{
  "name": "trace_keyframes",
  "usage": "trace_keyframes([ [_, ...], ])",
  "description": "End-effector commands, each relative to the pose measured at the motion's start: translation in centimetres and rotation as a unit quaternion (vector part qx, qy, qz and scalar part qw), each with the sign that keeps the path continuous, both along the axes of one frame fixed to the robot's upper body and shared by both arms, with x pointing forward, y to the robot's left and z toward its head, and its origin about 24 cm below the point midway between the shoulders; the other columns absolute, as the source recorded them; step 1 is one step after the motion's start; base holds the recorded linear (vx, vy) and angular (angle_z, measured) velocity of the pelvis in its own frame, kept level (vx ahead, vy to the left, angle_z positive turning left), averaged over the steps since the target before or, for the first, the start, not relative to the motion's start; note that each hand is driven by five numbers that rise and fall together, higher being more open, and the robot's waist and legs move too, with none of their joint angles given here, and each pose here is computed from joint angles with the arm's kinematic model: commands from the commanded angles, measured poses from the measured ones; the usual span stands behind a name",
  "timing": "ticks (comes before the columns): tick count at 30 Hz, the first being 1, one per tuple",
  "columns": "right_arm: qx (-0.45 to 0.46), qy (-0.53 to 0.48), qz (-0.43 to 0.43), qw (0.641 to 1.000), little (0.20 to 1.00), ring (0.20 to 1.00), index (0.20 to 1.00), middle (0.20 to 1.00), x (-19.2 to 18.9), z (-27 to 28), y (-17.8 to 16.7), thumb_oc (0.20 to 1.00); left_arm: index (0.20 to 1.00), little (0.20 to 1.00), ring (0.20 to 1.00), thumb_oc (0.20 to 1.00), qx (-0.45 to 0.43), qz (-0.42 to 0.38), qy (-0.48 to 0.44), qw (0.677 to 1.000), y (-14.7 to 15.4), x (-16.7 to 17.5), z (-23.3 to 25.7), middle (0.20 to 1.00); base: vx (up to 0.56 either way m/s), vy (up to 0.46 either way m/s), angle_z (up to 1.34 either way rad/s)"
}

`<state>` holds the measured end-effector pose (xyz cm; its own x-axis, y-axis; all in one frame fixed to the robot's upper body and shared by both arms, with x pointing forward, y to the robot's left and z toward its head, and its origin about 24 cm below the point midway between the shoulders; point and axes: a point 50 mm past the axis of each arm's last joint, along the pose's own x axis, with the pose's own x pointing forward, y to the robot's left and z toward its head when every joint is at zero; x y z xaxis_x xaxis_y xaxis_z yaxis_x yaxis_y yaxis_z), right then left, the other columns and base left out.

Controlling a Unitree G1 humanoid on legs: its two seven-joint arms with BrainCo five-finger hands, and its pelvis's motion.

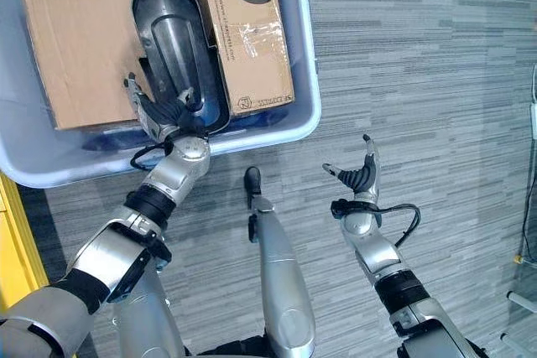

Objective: Move parts from the plastic box to the shelf.

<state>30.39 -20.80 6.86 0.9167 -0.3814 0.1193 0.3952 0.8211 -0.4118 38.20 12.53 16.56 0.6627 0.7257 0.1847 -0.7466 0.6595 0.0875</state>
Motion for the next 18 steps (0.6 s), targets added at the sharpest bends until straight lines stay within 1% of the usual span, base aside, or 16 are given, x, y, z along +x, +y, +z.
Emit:
trace_keyframes([
  [1,0.0,-0.026,-0.001,1.0,1.0,1.0,1.0,1.0,0.3,1.4,-0.2,1.0,1.0,1.0,1.0,1.0,-0.05,0.003,0.092,0.995,2.7,1.0,-2.5,1.0,0.0,0.0,0.0],
  [5,0.008,-0.027,0.0,1.0,1.0,1.0,1.0,1.0,0.3,1.3,-0.2,1.0,1.0,1.0,1.0,1.0,-0.046,0.028,0.109,0.993,4.0,1.2,-2.4,1.0,0.02,-0.046,-0.04],
  [6,0.012,-0.03,0.0,0.999,1.0,1.0,1.0,1.0,0.4,1.4,0.0,1.0,1.0,1.0,1.0,1.0,-0.033,0.036,0.114,0.992,4.6,1.3,-2.3,1.0,0.02,-0.039,-0.08],
  [9,0.018,-0.032,0.002,0.999,1.0,1.0,1.0,1.0,0.3,1.6,0.1,1.0,1.0,1.0,1.0,1.0,-0.052,0.044,0.14,0.988,5.7,1.2,-3.0,1.0,0.03,-0.034,-0.09],
  [12,0.02,-0.031,0.002,0.999,1.0,1.0,1.0,1.0,0.3,1.6,0.1,1.0,1.0,1.0,1.0,1.0,-0.062,0.026,0.144,0.987,5.6,1.3,-3.5,1.0,0.01,-0.009,0.11],
  [15,0.022,-0.031,0.001,0.999,1.0,1.0,1.0,1.0,0.1,1.6,0.0,1.0,1.0,1.0,1.0,1.0,-0.072,0.011,0.152,0.986,5.2,1.2,-4.1,1.0,0.01,-0.003,-0.28],
  [18,0.022,-0.031,0.0,0.999,1.0,1.0,1.0,1.0,0.1,1.7,-0.1,1.0,1.0,1.0,1.0,1.0,-0.065,0.009,0.172,0.983,5.2,1.1,-4.6,1.0,0.02,0.001,0.35],
])
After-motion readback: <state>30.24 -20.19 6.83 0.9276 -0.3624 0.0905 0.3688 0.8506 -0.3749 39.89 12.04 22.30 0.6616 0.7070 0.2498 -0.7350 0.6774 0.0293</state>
